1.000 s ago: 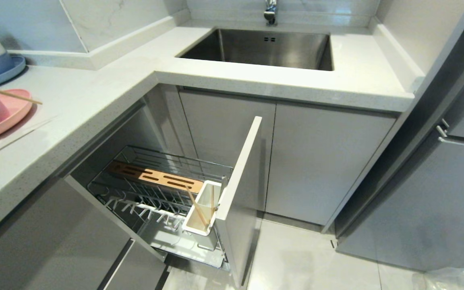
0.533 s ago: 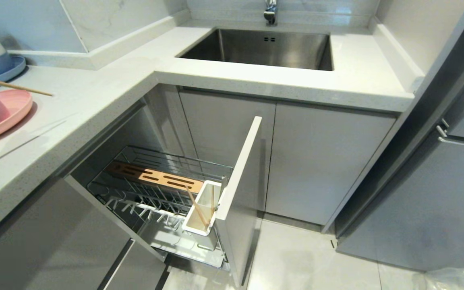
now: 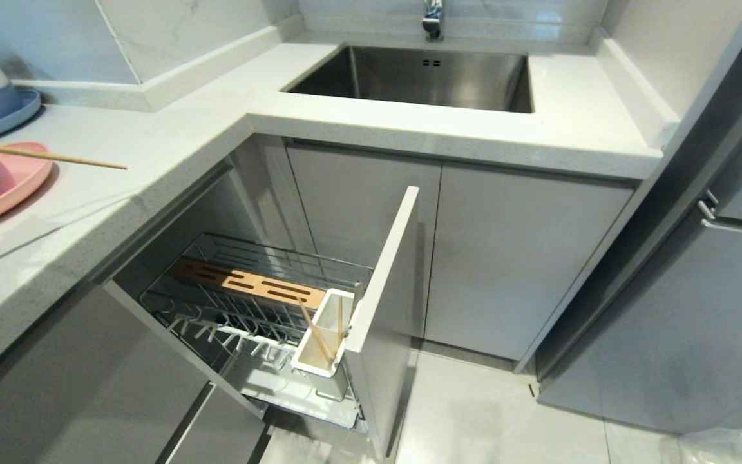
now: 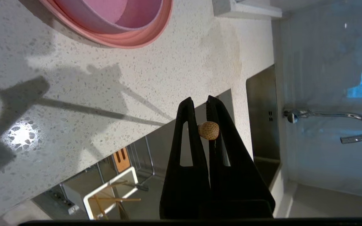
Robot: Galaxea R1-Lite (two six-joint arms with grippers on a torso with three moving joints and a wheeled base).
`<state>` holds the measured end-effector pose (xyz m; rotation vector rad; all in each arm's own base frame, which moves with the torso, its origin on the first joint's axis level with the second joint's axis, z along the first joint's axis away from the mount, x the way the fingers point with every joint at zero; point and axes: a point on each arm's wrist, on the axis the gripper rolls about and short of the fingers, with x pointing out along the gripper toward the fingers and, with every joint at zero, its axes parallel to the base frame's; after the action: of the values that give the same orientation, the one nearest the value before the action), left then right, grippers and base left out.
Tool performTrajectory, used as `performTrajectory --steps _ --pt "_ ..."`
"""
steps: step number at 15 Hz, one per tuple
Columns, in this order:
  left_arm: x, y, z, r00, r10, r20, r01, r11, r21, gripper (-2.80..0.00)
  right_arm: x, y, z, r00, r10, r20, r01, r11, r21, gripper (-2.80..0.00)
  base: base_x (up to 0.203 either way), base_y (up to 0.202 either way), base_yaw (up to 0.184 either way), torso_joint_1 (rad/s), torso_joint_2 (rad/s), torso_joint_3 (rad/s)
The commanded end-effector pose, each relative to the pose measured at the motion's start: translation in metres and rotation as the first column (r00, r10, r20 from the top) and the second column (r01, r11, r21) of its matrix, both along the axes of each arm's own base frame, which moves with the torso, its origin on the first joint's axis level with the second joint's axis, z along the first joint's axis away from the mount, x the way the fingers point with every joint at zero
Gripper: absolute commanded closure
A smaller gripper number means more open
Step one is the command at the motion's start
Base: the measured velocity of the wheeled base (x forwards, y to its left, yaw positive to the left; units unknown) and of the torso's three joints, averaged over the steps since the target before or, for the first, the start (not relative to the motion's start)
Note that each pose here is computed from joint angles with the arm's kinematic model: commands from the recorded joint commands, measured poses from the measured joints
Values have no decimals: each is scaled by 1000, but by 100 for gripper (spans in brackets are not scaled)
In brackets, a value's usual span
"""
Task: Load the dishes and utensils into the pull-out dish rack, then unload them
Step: Close the cupboard
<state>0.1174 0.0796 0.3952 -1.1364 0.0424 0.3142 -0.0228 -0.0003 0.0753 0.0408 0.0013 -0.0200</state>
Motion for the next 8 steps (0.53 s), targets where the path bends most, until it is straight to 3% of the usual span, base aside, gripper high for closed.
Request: performTrajectory --steps 1,3,8 --pt "11 15 -9 999 -15 -30 13 999 -50 0 0 0 0 1000 0 -1 0 1000 1 0 0 0 0 0 0 0" --pt "19 29 -13 999 -48 -24 46 996 -73 0 0 0 0 1000 0 -1 0 1000 1 0 0 0 0 0 0 0" --pt "35 62 -22 999 -28 -24 25 995 -94 0 0 0 0 1000 0 -1 0 1000 1 0 0 0 0 0 0 0"
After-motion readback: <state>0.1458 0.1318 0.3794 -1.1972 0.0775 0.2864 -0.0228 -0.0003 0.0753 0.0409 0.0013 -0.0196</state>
